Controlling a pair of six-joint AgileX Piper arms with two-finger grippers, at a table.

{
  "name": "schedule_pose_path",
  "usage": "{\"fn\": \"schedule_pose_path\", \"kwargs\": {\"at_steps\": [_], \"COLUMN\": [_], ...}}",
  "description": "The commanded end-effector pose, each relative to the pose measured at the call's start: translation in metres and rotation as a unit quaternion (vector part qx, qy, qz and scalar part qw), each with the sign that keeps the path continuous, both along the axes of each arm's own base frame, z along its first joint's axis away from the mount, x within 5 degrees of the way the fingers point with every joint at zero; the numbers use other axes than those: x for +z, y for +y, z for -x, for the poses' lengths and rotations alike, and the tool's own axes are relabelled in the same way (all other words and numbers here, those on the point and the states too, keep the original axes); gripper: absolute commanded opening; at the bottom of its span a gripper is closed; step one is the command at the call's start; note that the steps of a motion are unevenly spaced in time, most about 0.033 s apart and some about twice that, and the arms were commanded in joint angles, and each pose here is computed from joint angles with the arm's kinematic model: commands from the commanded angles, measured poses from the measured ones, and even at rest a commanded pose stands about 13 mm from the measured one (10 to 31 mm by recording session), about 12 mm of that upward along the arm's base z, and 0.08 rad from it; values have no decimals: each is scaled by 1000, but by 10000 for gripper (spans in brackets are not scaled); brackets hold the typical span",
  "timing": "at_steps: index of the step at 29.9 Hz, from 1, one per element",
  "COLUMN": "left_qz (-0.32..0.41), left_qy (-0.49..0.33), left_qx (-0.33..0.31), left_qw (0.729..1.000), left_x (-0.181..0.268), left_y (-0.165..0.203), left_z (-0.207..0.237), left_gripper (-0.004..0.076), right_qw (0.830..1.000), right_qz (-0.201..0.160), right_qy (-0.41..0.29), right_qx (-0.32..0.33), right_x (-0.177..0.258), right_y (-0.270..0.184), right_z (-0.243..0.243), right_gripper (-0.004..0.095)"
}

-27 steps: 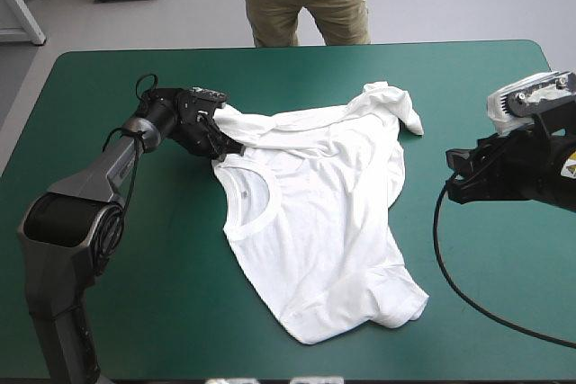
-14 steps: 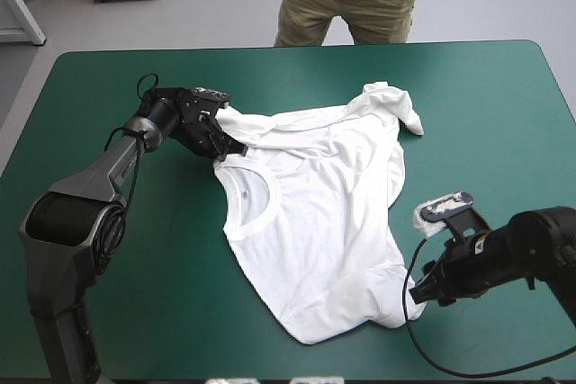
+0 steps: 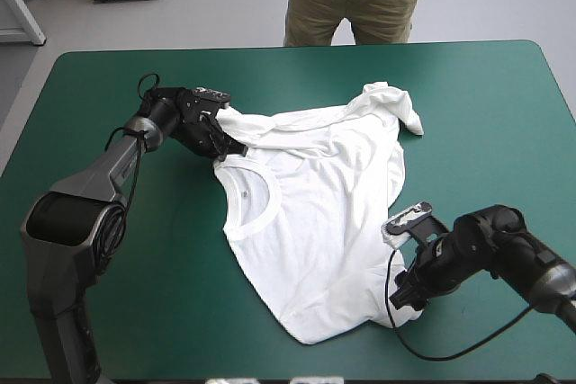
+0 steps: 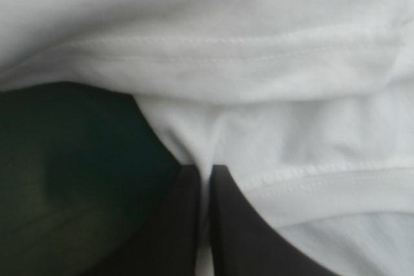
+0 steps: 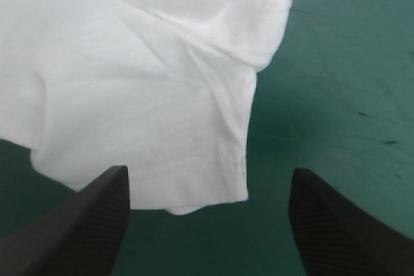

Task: Fold the cloth

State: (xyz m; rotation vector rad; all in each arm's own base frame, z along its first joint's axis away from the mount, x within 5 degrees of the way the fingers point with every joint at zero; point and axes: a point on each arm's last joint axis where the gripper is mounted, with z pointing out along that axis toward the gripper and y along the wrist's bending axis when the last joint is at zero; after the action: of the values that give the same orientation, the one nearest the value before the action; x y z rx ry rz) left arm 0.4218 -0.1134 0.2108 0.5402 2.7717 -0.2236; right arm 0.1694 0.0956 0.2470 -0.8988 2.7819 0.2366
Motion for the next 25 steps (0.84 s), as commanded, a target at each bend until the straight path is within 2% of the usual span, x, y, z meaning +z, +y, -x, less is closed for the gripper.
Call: {"fn": "schedule_pose_path", "kwargs": {"at_steps": [1,7,9,12,14,16,17,21,25], "left_qz": [5,6,6,7,7,9,10,18,27], "left_qy": [16,10,8,4,3,-6,-13,-52,-101], "left_qx": [-7,-8,-7,-7,-7,-6,-5,-2,-1], "left_qw": [1000,1000,1000,1000,1000,1000,1000,998,995], "left_x": [6,6,6,7,8,12,15,40,87], "left_y": [-6,-6,-6,-6,-6,-6,-6,-3,3], "left_z": [7,6,6,5,5,5,5,7,14], "left_gripper": [-9,-9,-9,-9,-9,-9,-9,-9,-9], "right_qw": [1000,997,995,992,991,991,992,997,998], "right_qz": [-5,-9,-7,8,14,13,10,-11,-48], "right_qy": [12,70,102,128,131,123,116,74,-20], "right_qx": [-7,-20,-19,10,37,51,50,33,18], "right_x": [-5,-29,-38,-47,-51,-52,-52,-42,-7], "right_y": [7,18,23,34,42,49,50,51,49], "right_z": [-9,-21,-20,-15,-11,-9,-10,-14,-19], "right_gripper": [655,648,603,417,239,11,-11,1,1]}}
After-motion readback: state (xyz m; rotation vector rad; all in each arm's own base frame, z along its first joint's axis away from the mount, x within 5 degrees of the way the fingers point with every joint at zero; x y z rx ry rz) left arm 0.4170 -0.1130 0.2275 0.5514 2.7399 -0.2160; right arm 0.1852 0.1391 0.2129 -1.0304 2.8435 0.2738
